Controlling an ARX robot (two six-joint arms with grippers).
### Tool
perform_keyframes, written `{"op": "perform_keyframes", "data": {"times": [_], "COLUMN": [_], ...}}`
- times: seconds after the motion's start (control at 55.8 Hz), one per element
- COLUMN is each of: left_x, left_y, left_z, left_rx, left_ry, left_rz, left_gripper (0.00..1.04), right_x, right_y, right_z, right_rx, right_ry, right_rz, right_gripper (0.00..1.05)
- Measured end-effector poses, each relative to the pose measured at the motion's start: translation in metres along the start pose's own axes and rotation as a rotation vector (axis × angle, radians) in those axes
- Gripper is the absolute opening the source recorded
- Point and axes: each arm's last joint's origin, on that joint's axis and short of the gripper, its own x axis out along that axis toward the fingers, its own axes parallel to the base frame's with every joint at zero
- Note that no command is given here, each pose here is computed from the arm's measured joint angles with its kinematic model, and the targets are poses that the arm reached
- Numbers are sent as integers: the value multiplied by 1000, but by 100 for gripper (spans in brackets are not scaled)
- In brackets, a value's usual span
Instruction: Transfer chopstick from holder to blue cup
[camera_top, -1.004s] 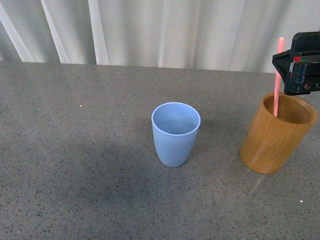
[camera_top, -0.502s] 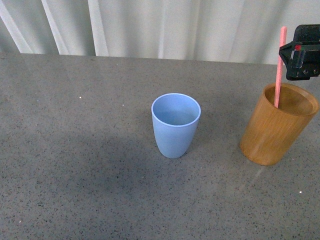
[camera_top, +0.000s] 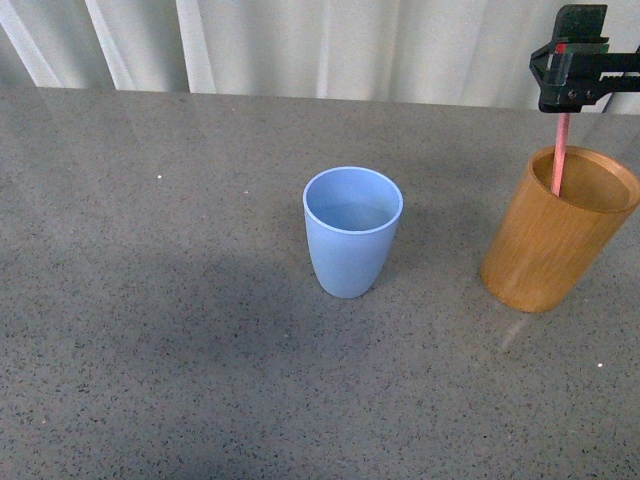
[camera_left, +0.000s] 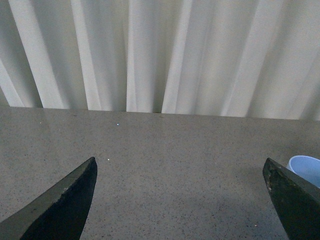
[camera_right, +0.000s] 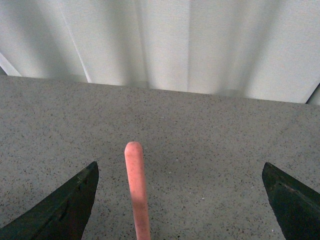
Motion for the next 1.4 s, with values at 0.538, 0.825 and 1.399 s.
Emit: {"op": "perform_keyframes", "data": {"times": [0.538,0.825,1.399], "left_x": [0,0,0], "left_y": [0,0,0], "left_z": [0,0,0], "left_rx": [0,0,0], "left_ry": [0,0,0], "left_rz": [0,0,0], "left_gripper": [98,98,98], "right_x": [9,4,-49], "right_y": [17,12,49], "right_z": [-7,-8,100], "right_rx": [11,12,-137], "right_ry": [12,3,-321], "right_rz": [37,30,56], "right_gripper": [48,2,2]}}
